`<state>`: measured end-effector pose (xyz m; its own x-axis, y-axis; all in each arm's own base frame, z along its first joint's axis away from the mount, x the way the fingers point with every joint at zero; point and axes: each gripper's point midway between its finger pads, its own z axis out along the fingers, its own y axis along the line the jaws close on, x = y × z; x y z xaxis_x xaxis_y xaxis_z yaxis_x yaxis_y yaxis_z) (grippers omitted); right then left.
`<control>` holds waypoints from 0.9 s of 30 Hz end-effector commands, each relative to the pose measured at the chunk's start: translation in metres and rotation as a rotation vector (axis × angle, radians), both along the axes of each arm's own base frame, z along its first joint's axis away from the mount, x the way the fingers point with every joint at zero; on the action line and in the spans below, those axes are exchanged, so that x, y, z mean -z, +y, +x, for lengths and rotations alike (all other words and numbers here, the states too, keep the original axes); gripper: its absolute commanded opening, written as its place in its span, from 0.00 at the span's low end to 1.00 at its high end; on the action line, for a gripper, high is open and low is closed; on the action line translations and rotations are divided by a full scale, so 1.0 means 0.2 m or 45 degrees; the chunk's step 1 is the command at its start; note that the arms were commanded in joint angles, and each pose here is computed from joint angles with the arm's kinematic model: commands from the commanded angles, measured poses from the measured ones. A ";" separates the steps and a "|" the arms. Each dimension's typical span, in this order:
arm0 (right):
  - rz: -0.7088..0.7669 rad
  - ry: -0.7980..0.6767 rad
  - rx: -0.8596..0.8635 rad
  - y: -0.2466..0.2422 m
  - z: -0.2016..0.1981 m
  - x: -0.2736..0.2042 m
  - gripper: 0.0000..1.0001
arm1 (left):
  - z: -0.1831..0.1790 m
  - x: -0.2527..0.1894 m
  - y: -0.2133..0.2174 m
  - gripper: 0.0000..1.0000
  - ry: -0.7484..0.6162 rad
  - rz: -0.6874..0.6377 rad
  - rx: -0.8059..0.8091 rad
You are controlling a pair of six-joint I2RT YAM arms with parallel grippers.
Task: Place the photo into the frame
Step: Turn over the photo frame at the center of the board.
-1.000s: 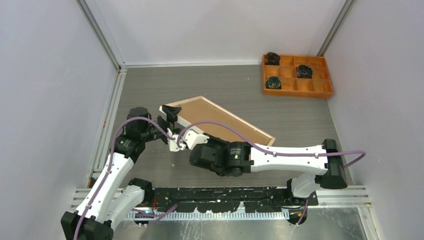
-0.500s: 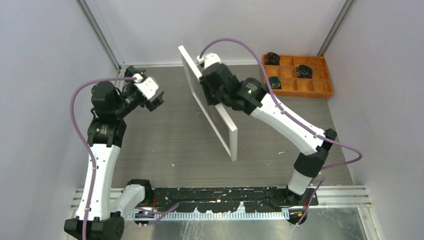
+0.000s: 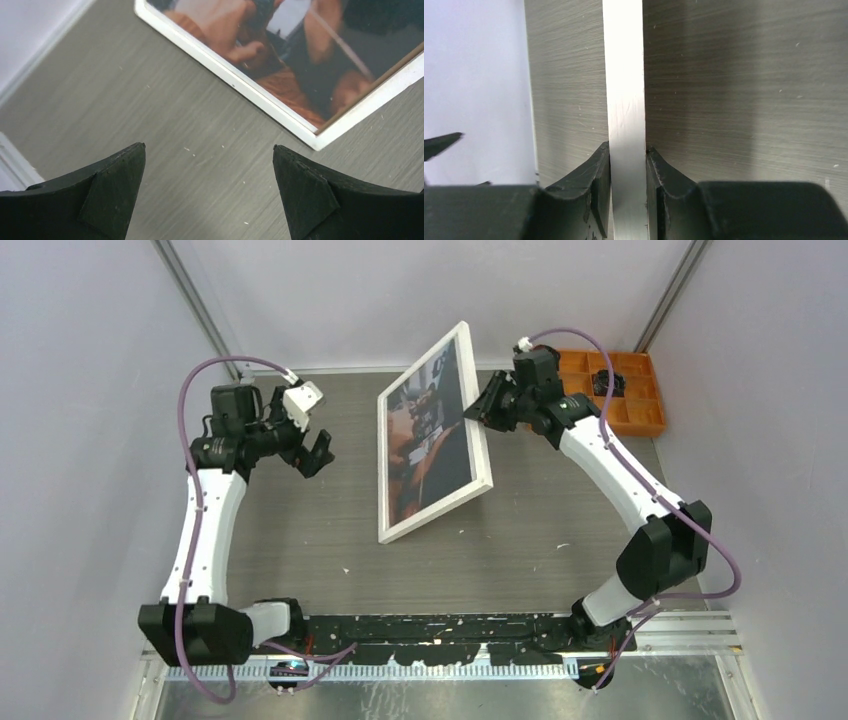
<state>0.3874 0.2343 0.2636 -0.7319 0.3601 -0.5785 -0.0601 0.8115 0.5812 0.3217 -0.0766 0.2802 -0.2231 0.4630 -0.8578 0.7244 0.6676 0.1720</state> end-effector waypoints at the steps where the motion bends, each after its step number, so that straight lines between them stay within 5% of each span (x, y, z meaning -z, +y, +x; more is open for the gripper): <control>1: 0.358 -0.103 -0.013 0.03 -0.03 -0.17 0.01 | -0.01 0.22 0.08 0.99 0.219 0.101 -0.051; 9: 0.470 -0.105 -0.039 -0.04 -0.10 0.14 0.01 | 0.00 0.66 0.22 0.97 0.509 0.231 -0.175; 18: 0.367 0.118 -0.114 -0.04 -0.21 0.62 0.01 | -0.01 0.80 0.22 1.00 0.556 0.201 -0.230; 27: 0.235 0.201 0.084 -0.17 -0.22 0.93 0.10 | -0.04 0.89 0.21 1.00 0.594 0.186 -0.207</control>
